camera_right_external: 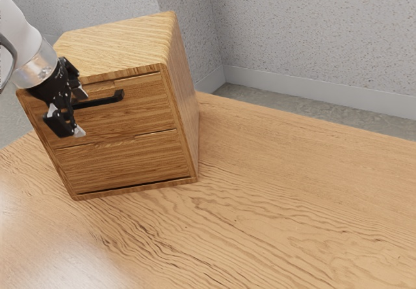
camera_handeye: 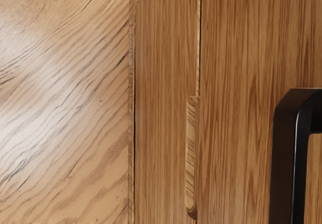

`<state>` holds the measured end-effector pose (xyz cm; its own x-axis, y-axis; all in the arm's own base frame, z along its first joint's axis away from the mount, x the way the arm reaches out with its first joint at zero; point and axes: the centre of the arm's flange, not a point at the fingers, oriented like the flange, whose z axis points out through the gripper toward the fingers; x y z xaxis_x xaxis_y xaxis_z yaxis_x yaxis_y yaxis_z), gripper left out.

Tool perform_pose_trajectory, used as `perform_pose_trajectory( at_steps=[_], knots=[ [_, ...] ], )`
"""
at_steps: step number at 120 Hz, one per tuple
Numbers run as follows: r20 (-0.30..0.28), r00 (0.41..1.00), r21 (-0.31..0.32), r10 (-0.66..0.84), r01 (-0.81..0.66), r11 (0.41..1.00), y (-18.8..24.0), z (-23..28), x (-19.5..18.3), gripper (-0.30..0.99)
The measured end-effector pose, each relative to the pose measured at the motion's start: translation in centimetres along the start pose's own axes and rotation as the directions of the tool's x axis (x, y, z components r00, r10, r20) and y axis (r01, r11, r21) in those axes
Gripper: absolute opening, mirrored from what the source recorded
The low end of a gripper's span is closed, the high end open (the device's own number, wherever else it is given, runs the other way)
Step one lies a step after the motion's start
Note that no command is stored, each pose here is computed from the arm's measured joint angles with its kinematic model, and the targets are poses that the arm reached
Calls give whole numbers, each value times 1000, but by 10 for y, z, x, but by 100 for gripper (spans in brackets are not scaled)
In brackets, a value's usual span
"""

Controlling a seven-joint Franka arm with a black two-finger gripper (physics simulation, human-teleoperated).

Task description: Pull the drawer handle with one arm to open the drawer

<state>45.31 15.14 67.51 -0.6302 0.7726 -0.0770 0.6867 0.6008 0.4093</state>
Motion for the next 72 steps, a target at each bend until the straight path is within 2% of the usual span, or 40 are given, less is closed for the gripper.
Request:
perform_pose_trajectory(
  at_steps=[28, 72],
  knots=[
    [-4, 999, -18, -38, 38, 999, 6, -4, 1, 69],
    [-27, 995, -10, -93, 93, 996, 17, 9, 14, 69]
  ],
)
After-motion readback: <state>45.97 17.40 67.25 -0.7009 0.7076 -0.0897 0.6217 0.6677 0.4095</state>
